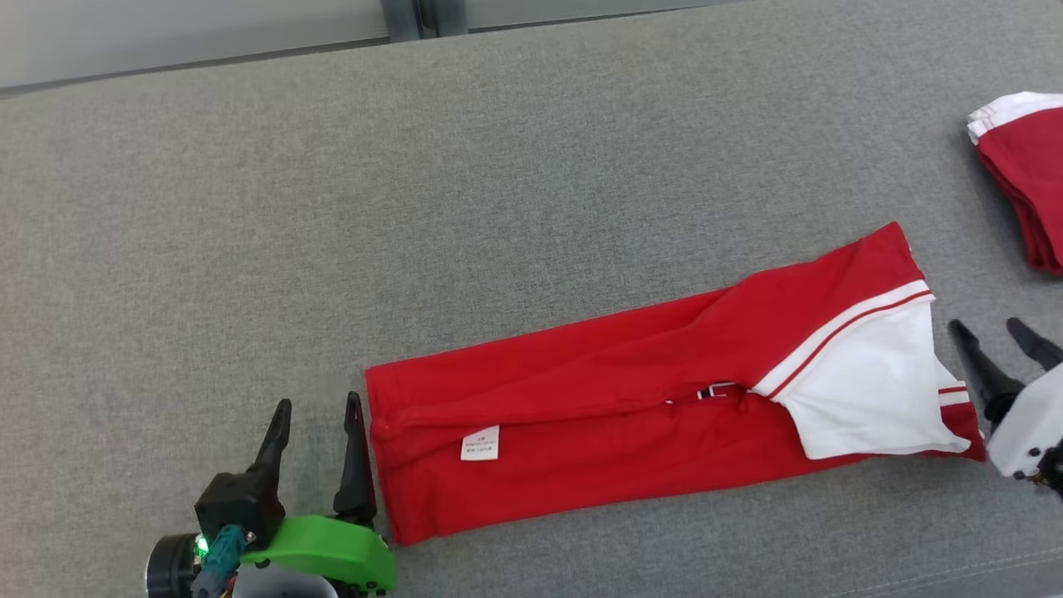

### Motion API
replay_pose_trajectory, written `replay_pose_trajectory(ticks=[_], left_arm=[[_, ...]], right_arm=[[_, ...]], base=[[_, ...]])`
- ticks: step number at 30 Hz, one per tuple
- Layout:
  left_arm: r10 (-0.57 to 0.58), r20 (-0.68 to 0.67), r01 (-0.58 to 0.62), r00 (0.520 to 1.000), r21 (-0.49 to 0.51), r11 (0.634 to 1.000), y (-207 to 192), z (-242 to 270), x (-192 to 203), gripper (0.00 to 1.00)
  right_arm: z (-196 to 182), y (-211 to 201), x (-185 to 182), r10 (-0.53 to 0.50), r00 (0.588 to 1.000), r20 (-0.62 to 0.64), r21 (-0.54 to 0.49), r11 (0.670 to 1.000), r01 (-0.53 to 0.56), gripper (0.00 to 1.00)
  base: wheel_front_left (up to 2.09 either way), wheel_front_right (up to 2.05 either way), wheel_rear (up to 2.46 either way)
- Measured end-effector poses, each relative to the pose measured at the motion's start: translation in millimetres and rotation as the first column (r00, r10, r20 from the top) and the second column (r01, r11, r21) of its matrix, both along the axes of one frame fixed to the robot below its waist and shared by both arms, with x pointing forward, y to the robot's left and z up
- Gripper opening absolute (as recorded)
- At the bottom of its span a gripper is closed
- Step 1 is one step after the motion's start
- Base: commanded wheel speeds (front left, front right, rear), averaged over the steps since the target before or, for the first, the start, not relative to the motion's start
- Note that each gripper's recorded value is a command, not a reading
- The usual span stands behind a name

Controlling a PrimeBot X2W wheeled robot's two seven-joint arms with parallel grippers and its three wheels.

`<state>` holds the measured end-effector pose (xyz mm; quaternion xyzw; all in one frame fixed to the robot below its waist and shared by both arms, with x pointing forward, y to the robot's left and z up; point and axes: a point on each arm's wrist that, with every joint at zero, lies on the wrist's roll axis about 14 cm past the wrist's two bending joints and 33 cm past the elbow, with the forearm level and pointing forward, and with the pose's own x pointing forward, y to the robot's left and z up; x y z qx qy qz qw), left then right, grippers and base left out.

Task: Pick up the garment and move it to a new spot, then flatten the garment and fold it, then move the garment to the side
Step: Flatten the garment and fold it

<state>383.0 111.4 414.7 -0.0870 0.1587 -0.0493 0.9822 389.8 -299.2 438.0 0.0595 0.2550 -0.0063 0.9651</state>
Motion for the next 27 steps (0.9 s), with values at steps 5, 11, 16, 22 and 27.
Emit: replay_pose_trajectory(ticks=[5, 11, 16, 22, 27], left_arm=[[0.089, 0.024, -0.088, 0.996, -0.066, 0.994, 0, 5, 3, 1.0], [0.124, 0.13, -0.109, 0.984, -0.114, 0.987, 1, 29, 10, 1.0], [0.149, 0.162, -0.13, 0.976, -0.117, 0.984, 10, 35, 4, 1.0], [0.168, 0.179, -0.151, 0.969, -0.109, 0.983, 24, 39, -12, 1.0], [0.201, 0.199, -0.185, 0.959, -0.097, 0.978, 39, 45, -29, 1.0]], right_arm=[[-40, 18, 6, 0.039, 0.985, -0.166, 0.028, 0.999, -0.035, 1.0], [-73, 30, 12, 0.068, 0.956, -0.286, 0.051, 0.997, -0.056, 1.0], [-67, 53, 23, 0.08, 0.966, -0.244, 0.213, 0.977, -0.027, 0.0], [-28, -1, 22, 0.011, 0.98, -0.201, 0.153, 0.988, 0.021, 0.0], [30, -64, 16, -0.077, 0.99, -0.12, 0.03, 0.996, 0.081, 0.0]], base=[[0.0, 0.0, 0.0], [0.0, 0.0, 0.0], [0.0, 0.0, 0.0], [0.0, 0.0, 0.0], [0.0, 0.0, 0.0]])
